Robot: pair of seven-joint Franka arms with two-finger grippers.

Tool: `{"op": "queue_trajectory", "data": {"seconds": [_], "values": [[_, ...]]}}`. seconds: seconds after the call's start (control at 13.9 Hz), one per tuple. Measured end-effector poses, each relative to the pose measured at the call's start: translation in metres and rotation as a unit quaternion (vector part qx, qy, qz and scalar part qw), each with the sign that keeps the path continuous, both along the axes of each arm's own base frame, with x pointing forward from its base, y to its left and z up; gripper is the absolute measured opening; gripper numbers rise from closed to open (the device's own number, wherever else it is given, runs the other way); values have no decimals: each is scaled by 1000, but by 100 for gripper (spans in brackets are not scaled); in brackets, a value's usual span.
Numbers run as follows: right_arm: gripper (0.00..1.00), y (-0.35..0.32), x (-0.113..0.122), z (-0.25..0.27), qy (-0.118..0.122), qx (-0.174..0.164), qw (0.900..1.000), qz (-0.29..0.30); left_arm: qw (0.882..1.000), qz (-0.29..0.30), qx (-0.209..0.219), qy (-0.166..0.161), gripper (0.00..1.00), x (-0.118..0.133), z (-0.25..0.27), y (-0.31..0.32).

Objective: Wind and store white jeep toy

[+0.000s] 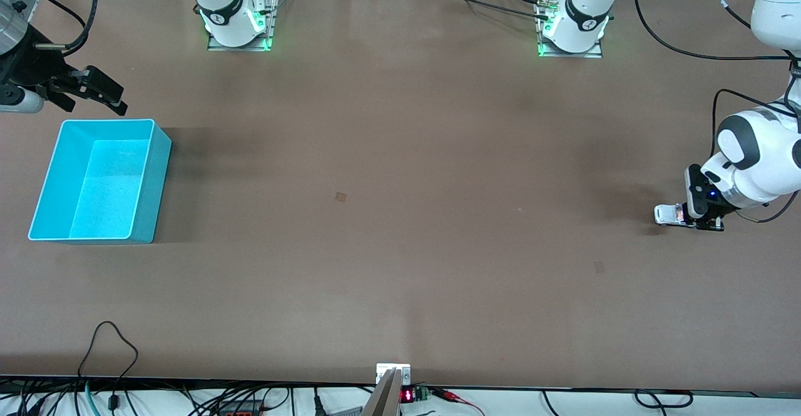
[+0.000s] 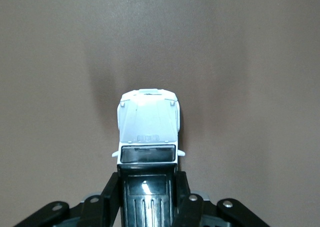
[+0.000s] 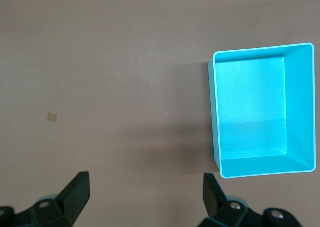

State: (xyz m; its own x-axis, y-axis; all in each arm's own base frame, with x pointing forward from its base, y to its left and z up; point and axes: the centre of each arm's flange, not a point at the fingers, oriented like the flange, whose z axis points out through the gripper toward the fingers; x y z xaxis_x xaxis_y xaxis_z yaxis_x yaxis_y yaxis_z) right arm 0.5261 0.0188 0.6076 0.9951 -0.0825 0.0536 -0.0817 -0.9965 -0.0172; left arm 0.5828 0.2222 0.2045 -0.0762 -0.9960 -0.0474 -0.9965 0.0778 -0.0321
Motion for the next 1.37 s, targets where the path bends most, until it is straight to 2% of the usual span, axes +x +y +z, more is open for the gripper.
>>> {"op": "queue_trajectory", "data": {"seconds": [0.58, 0.72, 0.79, 0.94, 1.15, 1.37], "values": [[100, 0, 0, 0, 0, 0, 1000, 0, 1000, 0, 0, 1, 48, 1, 0, 1], [100, 0, 0, 0, 0, 0, 1000, 0, 1000, -3, -4, 9, 62, -2, -12, -1], [100, 0, 0, 0, 0, 0, 1000, 0, 1000, -6, -7, 14, 78, -1, -23, -3], [100, 0, 0, 0, 0, 0, 1000, 0, 1000, -9, -7, 12, 98, 3, -20, -4], [100, 0, 0, 0, 0, 0, 1000, 0, 1000, -14, -13, 21, 100, 11, -2, -12], [100, 0, 0, 0, 0, 0, 1000, 0, 998, 9, -21, 55, 100, 15, 37, -27]]}}
